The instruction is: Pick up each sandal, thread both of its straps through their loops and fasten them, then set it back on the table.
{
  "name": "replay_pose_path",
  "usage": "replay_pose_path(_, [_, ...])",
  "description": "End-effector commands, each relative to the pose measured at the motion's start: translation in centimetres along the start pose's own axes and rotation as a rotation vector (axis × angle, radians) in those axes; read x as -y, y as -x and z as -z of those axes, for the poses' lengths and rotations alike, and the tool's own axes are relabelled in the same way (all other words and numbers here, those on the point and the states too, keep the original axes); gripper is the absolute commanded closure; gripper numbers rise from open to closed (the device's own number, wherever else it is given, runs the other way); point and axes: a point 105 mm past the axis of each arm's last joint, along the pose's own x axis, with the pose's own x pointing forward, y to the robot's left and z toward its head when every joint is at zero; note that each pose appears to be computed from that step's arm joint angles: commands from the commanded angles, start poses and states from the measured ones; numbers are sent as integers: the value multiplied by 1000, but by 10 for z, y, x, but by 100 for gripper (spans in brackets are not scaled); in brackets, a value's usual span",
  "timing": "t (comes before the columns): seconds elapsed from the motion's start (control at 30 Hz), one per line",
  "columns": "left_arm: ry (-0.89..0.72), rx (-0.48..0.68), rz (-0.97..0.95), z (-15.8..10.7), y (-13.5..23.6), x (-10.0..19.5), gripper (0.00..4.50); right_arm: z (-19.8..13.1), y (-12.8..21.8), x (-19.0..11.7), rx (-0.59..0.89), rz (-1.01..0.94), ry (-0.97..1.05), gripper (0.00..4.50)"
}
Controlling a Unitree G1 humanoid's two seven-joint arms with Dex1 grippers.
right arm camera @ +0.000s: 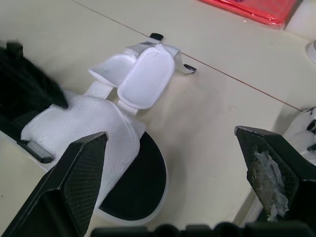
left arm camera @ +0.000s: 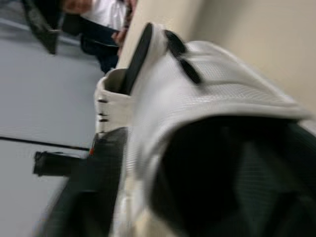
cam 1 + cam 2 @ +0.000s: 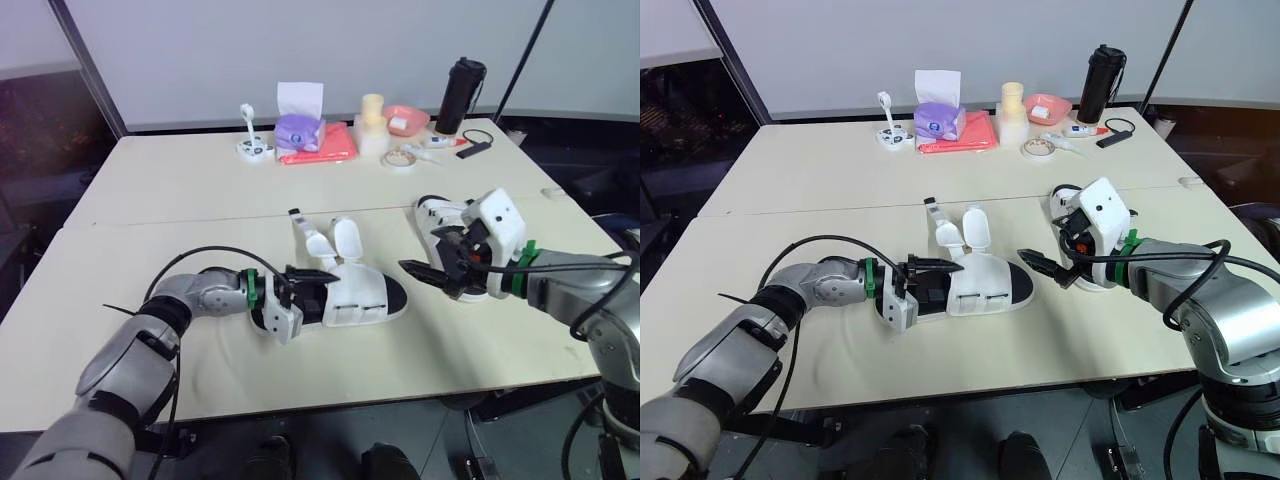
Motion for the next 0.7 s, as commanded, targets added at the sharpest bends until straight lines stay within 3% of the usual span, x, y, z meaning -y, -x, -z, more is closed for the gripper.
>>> replay_pose_path(0.03, [8,-9,60,0,3,13,3,-9,2,0,42,9,31,0])
replay_pose_path(0.7, [-29,-38,-12,8,-33,-5,3,-9,0,-3,47,14,34,0])
